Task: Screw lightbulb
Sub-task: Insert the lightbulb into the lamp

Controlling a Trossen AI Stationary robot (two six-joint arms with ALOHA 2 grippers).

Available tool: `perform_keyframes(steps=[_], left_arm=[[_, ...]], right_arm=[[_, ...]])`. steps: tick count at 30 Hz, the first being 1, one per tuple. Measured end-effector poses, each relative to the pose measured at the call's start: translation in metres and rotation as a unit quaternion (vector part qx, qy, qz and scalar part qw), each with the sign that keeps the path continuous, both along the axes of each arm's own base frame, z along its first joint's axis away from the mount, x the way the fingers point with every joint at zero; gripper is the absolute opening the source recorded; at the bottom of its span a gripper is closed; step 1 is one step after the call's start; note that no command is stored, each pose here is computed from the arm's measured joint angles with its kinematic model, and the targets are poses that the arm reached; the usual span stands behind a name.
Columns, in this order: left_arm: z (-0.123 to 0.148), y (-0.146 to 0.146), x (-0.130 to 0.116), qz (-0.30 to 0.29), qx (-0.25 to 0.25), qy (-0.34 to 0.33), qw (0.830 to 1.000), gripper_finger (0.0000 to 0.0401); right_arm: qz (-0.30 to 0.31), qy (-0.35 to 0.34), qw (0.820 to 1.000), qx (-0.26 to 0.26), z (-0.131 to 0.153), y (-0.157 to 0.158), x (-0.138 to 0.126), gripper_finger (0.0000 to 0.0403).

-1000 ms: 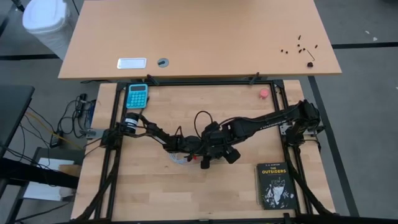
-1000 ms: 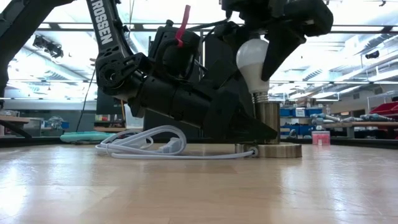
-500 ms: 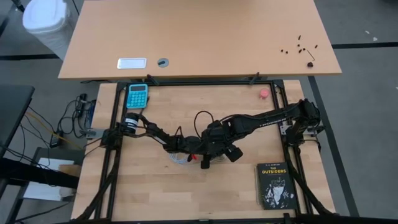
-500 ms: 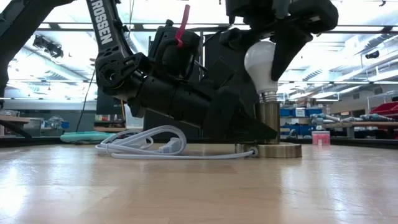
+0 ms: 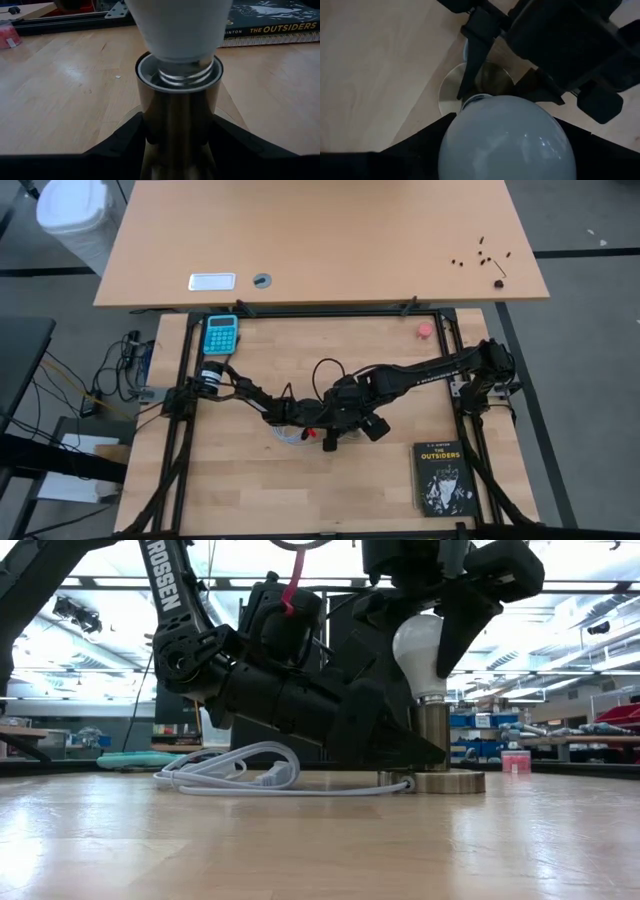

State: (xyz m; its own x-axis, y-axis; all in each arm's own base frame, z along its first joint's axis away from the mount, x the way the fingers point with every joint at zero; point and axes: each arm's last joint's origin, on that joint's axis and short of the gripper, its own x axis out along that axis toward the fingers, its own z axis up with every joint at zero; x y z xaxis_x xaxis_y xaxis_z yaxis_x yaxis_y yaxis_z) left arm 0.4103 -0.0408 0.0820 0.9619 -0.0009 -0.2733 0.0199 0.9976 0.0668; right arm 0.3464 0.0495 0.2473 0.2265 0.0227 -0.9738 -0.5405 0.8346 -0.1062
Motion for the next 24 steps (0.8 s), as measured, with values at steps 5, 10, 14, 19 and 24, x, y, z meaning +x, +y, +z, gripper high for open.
perform_keyframes(steps=[5,10,14,19,24], left_arm=[[-0.0001,0.0,-0.0001,0.0,0.0,0.0,1.0,0.0195],[-0.0001,0.0,-0.0001,0.0,0.0,0.0,1.0,0.0195],[-0.0001,0.0,-0.0001,0.0,0.0,0.0,1.0,0.0195],[-0.0001,0.0,-0.0001,0.0,0.0,0.0,1.0,0.0195],[-0.0001,0.0,-0.0001,0.0,0.0,0.0,1.0,0.0195]], right_arm=[[-0.003,-0.006,1.0,0.002,-0.0014,0.0006,0.001,0.0291],[-0.003,-0.005,1.0,0.002,-0.0015,0.0005,0.0008,0.0291],[-0.003,-0.005,1.0,0.002,-0.0015,0.0005,0.0008,0.0281],[-0.006,-0.004,1.0,0.005,-0.0015,0.0008,0.0007,0.0265],[-0.01,0.001,1.0,0.001,-0.0017,0.0012,-0.0004,0.0279]])
